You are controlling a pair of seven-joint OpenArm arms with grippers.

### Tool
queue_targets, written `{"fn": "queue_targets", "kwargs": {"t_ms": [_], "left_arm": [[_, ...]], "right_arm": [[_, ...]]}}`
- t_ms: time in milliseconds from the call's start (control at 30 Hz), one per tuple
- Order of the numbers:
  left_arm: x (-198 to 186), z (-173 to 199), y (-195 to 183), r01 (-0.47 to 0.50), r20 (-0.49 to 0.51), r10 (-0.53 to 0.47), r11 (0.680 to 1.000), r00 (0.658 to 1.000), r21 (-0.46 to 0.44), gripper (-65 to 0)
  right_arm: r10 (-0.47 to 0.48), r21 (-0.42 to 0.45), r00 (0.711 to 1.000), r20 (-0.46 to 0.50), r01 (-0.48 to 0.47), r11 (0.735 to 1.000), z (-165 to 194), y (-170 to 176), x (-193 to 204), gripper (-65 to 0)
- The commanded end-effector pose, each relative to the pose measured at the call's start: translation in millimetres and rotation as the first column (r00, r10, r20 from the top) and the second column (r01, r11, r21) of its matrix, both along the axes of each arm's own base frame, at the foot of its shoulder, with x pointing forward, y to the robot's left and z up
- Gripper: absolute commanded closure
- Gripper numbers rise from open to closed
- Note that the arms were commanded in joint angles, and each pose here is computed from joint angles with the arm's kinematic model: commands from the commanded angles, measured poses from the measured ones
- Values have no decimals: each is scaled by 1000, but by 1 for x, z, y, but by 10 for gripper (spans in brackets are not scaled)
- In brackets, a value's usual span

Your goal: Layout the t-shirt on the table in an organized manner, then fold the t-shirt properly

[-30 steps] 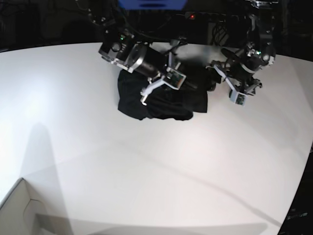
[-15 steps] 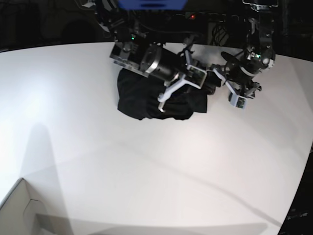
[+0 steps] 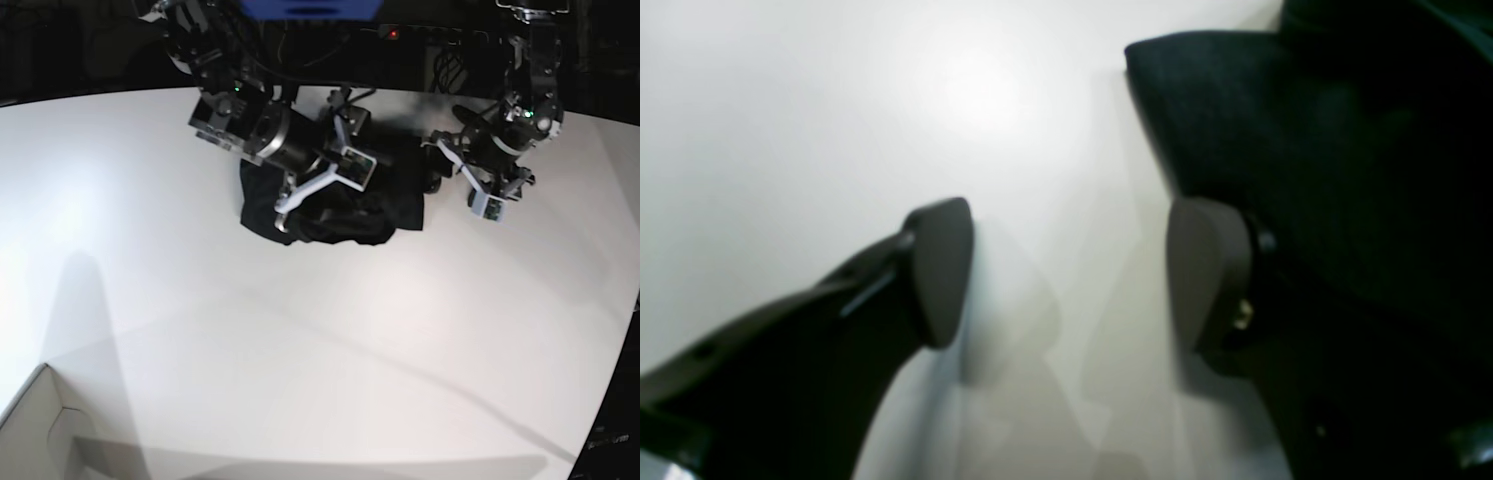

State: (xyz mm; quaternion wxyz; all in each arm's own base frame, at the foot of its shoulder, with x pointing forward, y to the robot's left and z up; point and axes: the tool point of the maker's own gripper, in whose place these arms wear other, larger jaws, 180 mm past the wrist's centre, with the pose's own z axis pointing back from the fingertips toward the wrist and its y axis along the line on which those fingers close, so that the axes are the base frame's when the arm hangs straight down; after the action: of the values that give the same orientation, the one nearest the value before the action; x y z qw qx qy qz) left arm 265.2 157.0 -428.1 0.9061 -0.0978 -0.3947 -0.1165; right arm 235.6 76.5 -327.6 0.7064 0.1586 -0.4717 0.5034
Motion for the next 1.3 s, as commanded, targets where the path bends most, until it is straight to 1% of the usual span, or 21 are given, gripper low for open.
{"fn": "queue_targets", "kwargs": {"t_ms": [0, 233, 367, 433, 533, 667, 733, 800, 967, 1067, 1200, 1267], "left_arm": [[1, 3, 3, 5, 2, -6, 1000, 1000, 12, -445], [2, 3, 3, 5, 2, -5, 1000, 1000, 12, -445], [2, 3, 3, 4, 3, -4, 1000, 1000, 9, -445], [2, 3, 3, 4, 4, -4, 1000, 1000, 9, -445], [2, 3, 3, 4, 4, -4, 1000, 1000, 9, -445], [2, 4, 3, 4, 6, -4, 1000, 1000, 7, -445], [2, 3, 3, 4, 4, -4, 1000, 1000, 8, -445], [2, 3, 3, 4, 4, -4, 1000, 1000, 8, -445], [2, 3, 3, 3, 4, -3, 1000, 1000, 8, -445], [2, 3, 3, 3, 6, -3, 1000, 1000, 7, -445], [2, 3, 4, 3, 5, -4, 1000, 1000, 10, -445], [2, 3, 4, 4, 5, -4, 1000, 1000, 11, -445]], "right_arm": [[4, 39, 1000, 26, -5, 999, 11, 3, 3, -443], [8, -3, 999, -38, -8, 1000, -17, -1, 1, -443], [9, -7, 999, -49, -9, 1000, -21, -1, 0, -442], [9, -7, 999, -41, -9, 1000, -19, -1, 3, -424], [8, -23, 998, -59, -10, 1000, -28, -2, 6, -370], [8, -32, 997, -71, -10, 999, -34, -4, 6, -252], [8, -32, 997, -73, -10, 999, -34, -4, 5, -175], [8, -32, 997, -73, -10, 999, -34, -4, 5, -115], [5, -30, 998, -66, -7, 1000, -32, -4, 6, -6], [-14, -9, 999, -39, 14, 1000, -20, -7, 11, 0], [-6, 24, 1000, 13, 6, 1000, 2, -1, 13, 0], [-9, 56, 1000, 30, 8, 998, 14, 5, 16, 0]]}}
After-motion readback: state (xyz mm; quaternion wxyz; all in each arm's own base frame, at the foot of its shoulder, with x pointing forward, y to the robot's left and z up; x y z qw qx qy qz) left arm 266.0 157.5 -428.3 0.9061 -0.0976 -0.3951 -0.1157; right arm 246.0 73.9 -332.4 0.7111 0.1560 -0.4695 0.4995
